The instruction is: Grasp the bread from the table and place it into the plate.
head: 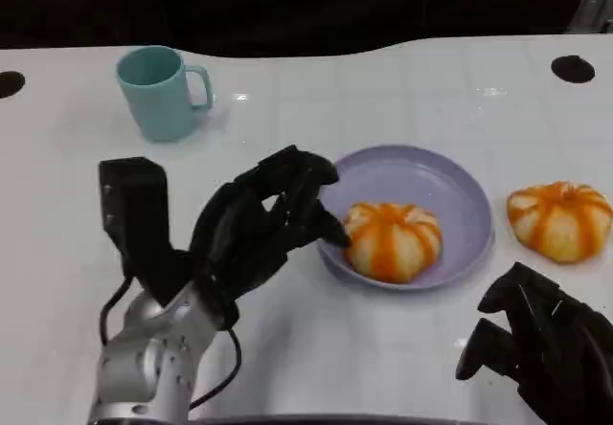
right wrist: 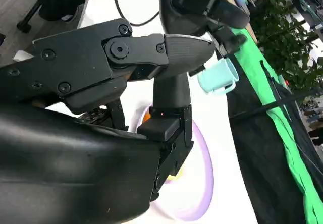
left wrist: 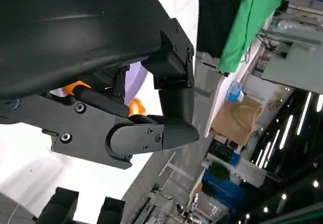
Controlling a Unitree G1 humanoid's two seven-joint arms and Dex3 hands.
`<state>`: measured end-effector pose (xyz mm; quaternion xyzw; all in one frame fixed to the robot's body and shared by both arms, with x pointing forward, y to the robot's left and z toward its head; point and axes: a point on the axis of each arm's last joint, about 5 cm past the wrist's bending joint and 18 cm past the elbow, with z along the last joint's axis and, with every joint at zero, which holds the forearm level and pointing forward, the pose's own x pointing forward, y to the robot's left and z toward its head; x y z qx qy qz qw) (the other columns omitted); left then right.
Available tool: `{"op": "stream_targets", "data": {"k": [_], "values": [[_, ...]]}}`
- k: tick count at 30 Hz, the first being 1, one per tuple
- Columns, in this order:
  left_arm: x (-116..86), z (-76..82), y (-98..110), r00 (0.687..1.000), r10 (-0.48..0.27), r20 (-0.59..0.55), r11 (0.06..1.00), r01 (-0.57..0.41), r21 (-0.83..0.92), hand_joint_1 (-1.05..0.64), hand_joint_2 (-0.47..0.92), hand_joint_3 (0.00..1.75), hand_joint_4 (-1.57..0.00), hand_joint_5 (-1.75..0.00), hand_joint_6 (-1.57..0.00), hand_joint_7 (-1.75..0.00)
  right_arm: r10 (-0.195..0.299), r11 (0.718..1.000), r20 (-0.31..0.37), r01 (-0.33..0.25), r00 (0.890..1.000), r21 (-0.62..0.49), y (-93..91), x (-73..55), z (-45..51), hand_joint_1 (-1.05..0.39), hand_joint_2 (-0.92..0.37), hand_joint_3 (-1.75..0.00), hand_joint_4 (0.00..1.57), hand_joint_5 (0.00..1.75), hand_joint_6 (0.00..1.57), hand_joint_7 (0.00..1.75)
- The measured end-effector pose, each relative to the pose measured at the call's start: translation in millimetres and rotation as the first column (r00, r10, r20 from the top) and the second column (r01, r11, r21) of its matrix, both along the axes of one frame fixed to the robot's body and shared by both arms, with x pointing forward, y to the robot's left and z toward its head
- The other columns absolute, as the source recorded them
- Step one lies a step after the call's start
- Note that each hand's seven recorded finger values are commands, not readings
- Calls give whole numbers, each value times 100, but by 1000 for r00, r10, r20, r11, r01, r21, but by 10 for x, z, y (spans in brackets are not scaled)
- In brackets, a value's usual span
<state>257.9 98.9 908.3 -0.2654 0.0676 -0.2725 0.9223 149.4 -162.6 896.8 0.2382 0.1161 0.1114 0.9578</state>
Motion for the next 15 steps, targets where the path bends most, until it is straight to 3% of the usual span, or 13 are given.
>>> {"op": "stream_targets", "data": {"k": [5, 15], "values": [[-301, -11, 168, 993, 62, -104, 983, -79, -167, -57, 92, 51, -74, -175, -56, -156, -9, 1000, -8, 9, 1000, 0, 12, -6, 12, -46, -92, -33, 69, 175, 58, 158], [-679, -59, 422, 958, 147, -247, 967, -192, -167, -53, 92, 56, -73, -175, -49, -167, -9, 1000, -4, 9, 1000, 0, 15, -10, 48, -46, -92, -34, 68, 175, 57, 158]]}}
